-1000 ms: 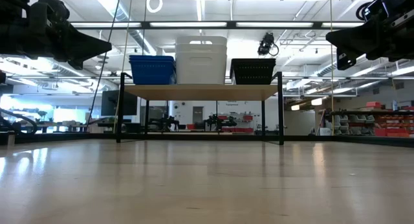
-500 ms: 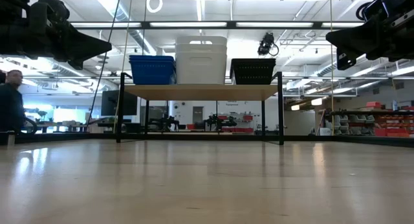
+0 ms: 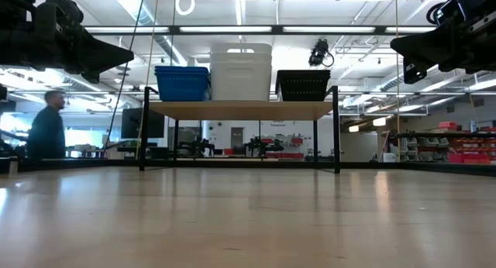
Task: Stack baskets on shelf by color
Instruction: Return to Home Position
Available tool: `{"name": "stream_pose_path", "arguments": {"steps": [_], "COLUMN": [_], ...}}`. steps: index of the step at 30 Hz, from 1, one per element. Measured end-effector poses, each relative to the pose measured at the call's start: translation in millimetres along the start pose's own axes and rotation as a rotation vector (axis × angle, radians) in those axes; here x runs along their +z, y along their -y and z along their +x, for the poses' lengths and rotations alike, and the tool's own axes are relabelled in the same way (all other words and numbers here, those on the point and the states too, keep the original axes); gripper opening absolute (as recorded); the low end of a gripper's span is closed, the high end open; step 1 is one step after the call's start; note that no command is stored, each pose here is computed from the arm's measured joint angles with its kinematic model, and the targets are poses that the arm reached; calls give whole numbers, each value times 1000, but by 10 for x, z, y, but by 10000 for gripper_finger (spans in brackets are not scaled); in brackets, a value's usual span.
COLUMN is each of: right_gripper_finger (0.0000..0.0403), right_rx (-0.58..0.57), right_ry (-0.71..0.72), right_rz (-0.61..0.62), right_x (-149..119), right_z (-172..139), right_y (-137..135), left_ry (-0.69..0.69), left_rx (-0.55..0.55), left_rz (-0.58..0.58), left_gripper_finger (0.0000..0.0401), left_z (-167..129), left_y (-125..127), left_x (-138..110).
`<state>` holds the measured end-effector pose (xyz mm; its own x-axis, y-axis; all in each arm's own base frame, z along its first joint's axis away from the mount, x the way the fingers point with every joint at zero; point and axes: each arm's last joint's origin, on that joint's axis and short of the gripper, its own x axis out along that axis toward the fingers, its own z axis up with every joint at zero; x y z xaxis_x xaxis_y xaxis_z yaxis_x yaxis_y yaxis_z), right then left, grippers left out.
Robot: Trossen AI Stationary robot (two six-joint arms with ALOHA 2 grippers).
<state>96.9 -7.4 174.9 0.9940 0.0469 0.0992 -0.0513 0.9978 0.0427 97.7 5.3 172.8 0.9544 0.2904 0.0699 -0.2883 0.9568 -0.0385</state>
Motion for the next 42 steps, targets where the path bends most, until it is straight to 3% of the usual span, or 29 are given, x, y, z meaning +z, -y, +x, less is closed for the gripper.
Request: {"name": "stream_pose_path", "arguments": {"steps": [42], "right_gripper_finger": [18], "right_rx": [1], "right_ry": [0], "right_rz": [0], "right_x": [0], "right_z": [0], "right_y": [0], "left_ry": [0], "left_rx": [0], "left_rz": [0], "left_gripper_finger": [33], "left_z": [0], "left_y": [0], "left_x": [0]}}
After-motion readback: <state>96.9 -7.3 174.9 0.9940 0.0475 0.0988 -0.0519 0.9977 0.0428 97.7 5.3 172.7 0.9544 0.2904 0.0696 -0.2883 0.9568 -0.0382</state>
